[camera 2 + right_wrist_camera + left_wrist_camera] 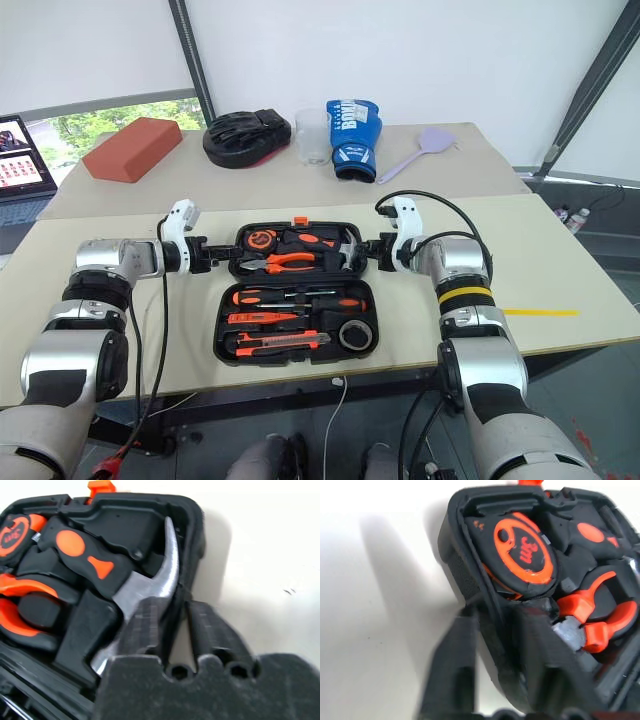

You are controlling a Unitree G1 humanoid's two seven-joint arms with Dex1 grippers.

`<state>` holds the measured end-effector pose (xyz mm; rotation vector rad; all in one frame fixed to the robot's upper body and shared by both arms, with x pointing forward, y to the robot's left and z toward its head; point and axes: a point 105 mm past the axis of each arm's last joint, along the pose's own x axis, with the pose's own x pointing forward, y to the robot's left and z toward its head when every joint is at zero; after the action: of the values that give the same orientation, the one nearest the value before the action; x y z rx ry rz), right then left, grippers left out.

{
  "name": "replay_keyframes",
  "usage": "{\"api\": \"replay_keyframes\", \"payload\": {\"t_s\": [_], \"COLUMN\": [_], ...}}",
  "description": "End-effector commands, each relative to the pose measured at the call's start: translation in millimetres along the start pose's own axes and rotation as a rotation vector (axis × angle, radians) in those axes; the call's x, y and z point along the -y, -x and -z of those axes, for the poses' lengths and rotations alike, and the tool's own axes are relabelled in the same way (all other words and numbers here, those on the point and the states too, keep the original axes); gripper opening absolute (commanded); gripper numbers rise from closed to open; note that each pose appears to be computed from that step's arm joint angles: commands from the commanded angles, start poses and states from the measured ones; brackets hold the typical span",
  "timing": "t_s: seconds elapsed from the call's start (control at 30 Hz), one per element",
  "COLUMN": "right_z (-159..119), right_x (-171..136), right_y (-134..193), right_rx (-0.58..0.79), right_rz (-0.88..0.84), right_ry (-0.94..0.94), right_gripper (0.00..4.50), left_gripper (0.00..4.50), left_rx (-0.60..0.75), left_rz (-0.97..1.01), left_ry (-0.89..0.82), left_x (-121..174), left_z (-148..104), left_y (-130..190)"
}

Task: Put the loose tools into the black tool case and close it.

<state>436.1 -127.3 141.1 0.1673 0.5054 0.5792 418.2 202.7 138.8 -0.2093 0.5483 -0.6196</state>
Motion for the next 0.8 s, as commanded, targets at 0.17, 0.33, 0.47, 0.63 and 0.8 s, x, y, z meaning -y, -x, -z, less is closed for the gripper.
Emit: {"api": "replay_keyframes", "payload": {"t_s": [0.17,0.33,0.47,0.63,0.8], "right_z": [-45.6,-70.0,-76.4,-37.2,-7.0], "right_x": [-18.7,-30.3,-48.1,-52.1,-60.8], "right_y": [14.6,37.8,65.8,68.3,71.0], "right_rx": [0.215,0.375,0.532,0.501,0.480], "right_rz": [-0.049,-0.060,-0.086,-0.047,-0.087], "right_ry": [0.120,0.168,0.282,0.498,0.554], "right_gripper": [0.03,0.03,0.03,0.03,0.03], "left_gripper": [0.03,0.03,0.03,0.03,0.03], "left_rx": [0.199,0.484,0.540,0.449,0.409], "left_rz": [0.156,0.122,0.049,0.011,-0.037], "left_ry": [-0.331,-0.472,-0.665,-0.812,-0.755], "left_x": [44.3,71.3,88.8,87.7,73.5], "left_z": [-28.0,-61.5,-55.1,-9.3,14.8], "left_y": [4.2,27.9,43.3,44.8,51.6]}}
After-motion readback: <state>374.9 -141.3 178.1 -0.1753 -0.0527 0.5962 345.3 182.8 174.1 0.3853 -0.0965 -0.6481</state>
